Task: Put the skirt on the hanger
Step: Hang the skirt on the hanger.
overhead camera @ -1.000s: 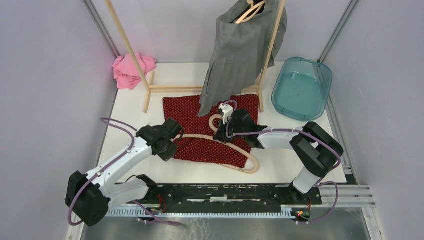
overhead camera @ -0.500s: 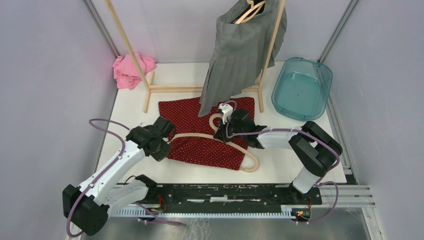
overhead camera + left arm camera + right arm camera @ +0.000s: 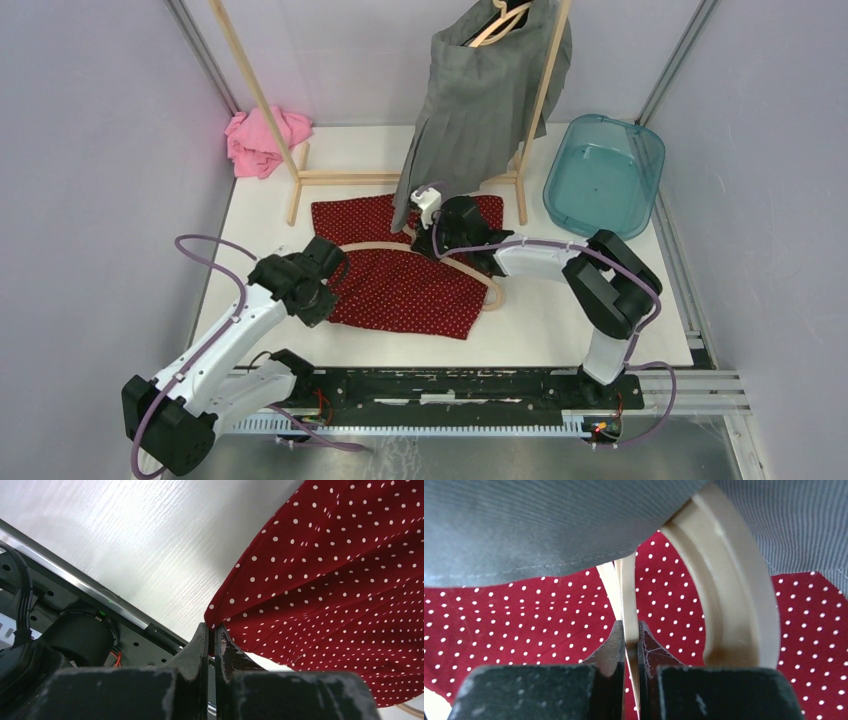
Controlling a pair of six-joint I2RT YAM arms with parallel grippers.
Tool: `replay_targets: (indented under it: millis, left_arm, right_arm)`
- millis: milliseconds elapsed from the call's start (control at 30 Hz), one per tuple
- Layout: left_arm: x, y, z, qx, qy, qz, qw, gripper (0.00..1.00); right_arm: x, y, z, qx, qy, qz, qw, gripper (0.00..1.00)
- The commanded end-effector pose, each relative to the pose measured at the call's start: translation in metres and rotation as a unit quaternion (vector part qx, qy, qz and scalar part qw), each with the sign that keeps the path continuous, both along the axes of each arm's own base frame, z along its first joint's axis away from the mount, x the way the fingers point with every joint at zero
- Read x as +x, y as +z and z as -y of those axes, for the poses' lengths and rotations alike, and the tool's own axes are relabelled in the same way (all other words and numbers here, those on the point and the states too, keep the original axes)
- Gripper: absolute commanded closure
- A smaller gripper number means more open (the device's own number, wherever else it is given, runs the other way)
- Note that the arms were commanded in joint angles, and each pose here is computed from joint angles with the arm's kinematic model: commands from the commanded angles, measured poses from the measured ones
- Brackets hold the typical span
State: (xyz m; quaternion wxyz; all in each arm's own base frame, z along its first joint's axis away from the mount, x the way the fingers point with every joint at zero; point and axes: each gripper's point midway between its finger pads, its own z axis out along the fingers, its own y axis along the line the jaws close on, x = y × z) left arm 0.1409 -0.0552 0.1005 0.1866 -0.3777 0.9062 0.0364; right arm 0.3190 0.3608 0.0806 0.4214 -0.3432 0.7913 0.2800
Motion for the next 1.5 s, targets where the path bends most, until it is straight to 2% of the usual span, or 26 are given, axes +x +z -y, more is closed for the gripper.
replay_targets:
  millis: [0,200,533,667,800,1000,1167,1300,1467]
  left_arm:
    - [-0.001,0.012,-0.01,0.027,-0.023,0.001,0.999,0.94]
    - [-0.005,0.017,-0.014,0.03,-0.024,0.004,0.999,0.94]
    - [-0.017,0.022,-0.022,0.031,-0.02,0.008,0.999,0.93]
    - [-0.016,0.019,-0.019,0.027,-0.028,0.003,0.999,0.83]
    - [-0.015,0.012,-0.011,0.012,-0.041,-0.006,0.999,0.7]
    - [-0.006,0.011,-0.002,0.0,-0.056,0.001,0.998,0.63]
    - [0.005,0.031,-0.001,0.0,-0.07,0.032,0.997,0.57]
    - [0.015,0.046,0.007,-0.016,-0.088,0.06,0.994,0.56]
    - [0.02,0.04,0.021,-0.045,-0.093,0.062,0.993,0.57]
  right_arm:
    - [0.024,-0.011,0.004,-0.085,-0.005,0.057,0.995,0.99]
    - [0.046,-0.013,0.013,-0.133,-0.02,0.095,0.986,0.99]
    - [0.061,0.008,0.014,-0.121,-0.029,0.134,0.983,0.99]
    - [0.059,0.026,0.013,-0.1,-0.028,0.148,0.983,0.99]
    - [0.048,0.048,0.013,-0.075,-0.024,0.154,0.985,0.99]
    - [0.018,0.066,0.007,-0.07,0.005,0.16,0.985,0.99]
    - [-0.002,0.068,0.003,-0.075,0.025,0.158,0.984,0.99]
    - [-0.018,0.073,0.001,-0.075,0.037,0.162,0.983,0.99]
    - [-0.033,0.072,-0.01,-0.061,0.05,0.152,0.985,0.99]
